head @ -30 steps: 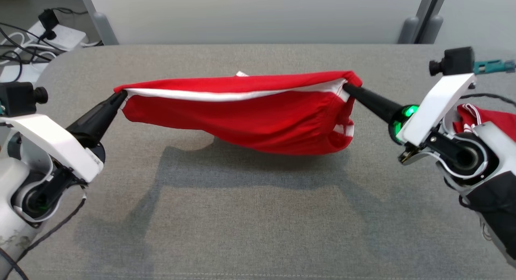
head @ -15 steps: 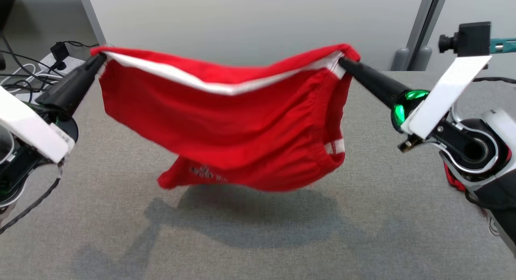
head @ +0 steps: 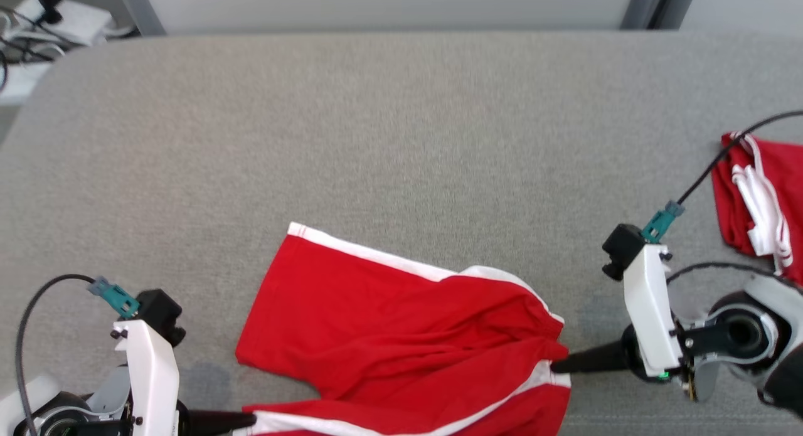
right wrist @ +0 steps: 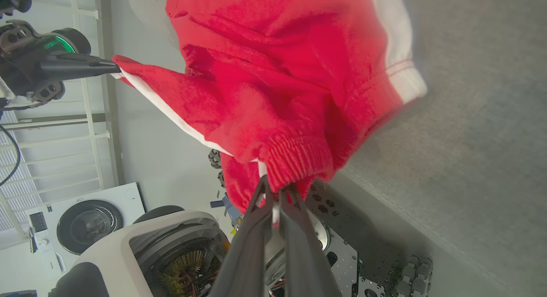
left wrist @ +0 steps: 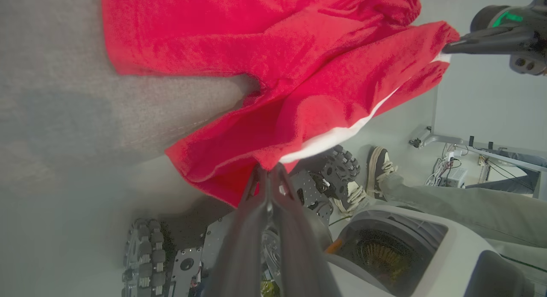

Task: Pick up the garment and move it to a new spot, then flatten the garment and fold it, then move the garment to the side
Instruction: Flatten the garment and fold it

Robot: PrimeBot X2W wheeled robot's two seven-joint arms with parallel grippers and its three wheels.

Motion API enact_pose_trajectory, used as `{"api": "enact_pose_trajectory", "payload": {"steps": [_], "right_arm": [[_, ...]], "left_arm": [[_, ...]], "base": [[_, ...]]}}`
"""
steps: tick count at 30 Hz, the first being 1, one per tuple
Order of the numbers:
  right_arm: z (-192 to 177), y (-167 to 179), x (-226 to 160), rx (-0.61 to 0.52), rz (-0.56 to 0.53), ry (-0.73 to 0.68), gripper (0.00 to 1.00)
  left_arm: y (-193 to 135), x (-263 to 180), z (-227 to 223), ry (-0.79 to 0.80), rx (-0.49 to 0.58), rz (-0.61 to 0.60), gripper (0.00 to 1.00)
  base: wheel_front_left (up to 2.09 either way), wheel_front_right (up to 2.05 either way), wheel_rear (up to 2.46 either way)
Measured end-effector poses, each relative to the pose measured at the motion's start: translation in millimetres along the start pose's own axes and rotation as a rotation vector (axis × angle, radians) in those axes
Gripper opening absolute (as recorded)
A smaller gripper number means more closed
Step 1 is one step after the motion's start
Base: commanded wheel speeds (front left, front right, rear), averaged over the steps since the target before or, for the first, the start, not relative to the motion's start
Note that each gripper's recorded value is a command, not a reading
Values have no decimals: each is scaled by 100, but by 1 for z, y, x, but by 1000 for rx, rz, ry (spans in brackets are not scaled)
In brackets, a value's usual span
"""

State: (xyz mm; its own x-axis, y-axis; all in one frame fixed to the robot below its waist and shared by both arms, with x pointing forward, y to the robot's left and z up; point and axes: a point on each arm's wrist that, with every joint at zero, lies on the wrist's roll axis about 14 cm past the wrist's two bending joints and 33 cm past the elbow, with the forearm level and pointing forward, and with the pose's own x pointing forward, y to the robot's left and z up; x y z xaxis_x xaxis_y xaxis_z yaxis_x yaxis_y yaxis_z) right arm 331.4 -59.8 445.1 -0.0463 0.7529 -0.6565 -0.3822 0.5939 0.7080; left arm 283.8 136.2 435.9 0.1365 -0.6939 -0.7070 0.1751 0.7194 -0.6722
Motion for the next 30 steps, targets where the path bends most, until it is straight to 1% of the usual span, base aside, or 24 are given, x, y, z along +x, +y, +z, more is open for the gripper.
{"api": "enact_pose_trajectory", "payload": {"steps": [2, 3, 4, 5, 6, 7, 8, 9, 10, 11, 12, 13, 14, 17, 20, 22, 25, 28, 30], "right_arm": [[3, -17, 3, 15, -31, 51, 0], [16, -25, 2, 12, -50, 37, 0], [37, -32, 0, 2, -67, 1, 0], [71, -34, -4, -20, -81, -98, 0], [113, -34, -11, -48, -89, -227, 0], [162, -29, -25, -90, -96, -395, 0], [214, -23, -46, -129, -107, -593, 0], [255, -16, -70, -156, -109, -743, 0], [290, -13, -97, -171, -118, -888, 0], [315, -12, -119, -199, -144, -995, 0], [330, -15, -132, -219, -172, -1045, 0], [341, -19, -138, -226, -189, -1084, 0], [346, -24, -137, -223, -198, -1103, 0], [343, -42, -107, -161, -206, -1042, 0], [336, -57, -92, -121, -225, -981, 0], [327, -73, -80, -79, -234, -929, 0], [296, -106, -49, 41, -226, -829, 0], [252, -134, -22, 152, -222, -705, 0], [223, -144, -11, 203, -214, -632, 0]], "left_arm": [[12, 10, -15, 123, -67, 15, 0], [18, 14, -14, 155, -95, 19, 0], [24, 18, -3, 144, -102, 27, 0], [29, 22, 28, 54, -74, 36, 0], [30, 22, 78, -112, 3, 40, 0], [22, 12, 146, -358, 102, 36, 0], [5, -11, 215, -623, 193, 18, 0], [-18, -39, 269, -833, 271, -16, 0], [-40, -67, 310, -1001, 357, -37, 0], [-56, -91, 338, -1142, 425, -51, 0], [-63, -106, 355, -1222, 472, -47, 0], [-63, -111, 366, -1272, 502, -34, 0], [-61, -106, 370, -1283, 515, -26, 0], [-48, -67, 364, -1201, 489, -26, 0], [-32, -46, 357, -1155, 437, -18, 0], [-12, -30, 350, -1127, 377, -5, 0], [18, 13, 318, -1025, 314, 22, 0], [37, 44, 282, -952, 234, 22, 0], [44, 59, 256, -888, 242, 35, 0]], "base": [[0, 0, 0], [0, 0, 0], [0, 0, 0], [0, 0, 0], [0, 0, 0], [0, 0, 0], [0, 0, 0], [0, 0, 0], [0, 0, 0], [0, 0, 0], [0, 0, 0], [0, 0, 0], [0, 0, 0], [0, 0, 0], [0, 0, 0], [0, 0, 0], [0, 0, 0], [0, 0, 0], [0, 0, 0]]}}
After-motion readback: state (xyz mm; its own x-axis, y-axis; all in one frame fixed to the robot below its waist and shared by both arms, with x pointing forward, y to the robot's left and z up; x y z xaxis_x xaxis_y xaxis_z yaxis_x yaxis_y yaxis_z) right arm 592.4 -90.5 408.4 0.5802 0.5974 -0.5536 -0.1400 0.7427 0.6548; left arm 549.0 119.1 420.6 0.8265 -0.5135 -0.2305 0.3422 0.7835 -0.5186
